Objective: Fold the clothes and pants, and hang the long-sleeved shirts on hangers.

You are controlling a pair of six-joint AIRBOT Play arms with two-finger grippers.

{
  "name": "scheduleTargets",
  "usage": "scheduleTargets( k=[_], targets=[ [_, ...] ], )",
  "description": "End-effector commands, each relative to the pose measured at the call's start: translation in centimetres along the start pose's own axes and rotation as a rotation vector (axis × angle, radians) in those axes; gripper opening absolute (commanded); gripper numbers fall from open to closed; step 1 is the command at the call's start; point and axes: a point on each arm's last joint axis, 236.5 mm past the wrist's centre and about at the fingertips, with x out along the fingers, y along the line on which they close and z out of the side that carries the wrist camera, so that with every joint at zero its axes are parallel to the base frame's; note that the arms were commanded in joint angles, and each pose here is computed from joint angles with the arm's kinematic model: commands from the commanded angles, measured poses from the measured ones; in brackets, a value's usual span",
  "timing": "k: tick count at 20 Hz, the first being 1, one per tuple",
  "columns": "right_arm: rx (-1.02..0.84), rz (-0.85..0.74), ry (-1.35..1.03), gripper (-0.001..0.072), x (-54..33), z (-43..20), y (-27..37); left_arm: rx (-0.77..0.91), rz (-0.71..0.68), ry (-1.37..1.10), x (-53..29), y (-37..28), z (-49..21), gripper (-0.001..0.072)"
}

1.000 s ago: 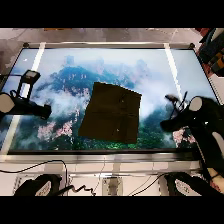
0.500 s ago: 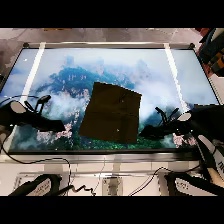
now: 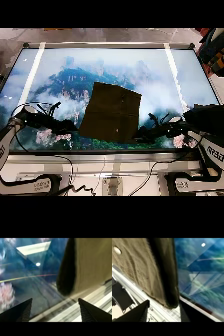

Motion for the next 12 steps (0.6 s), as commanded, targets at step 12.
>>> scheduleTargets(
  k=[12],
  targets=[
    [-0.271, 0.048, -0.146, 0.0035, -0.8, 2.1, 3.9, 0.068, -0.077, -0.044, 5.6, -2.2, 2.7, 0.0386]
  ],
)
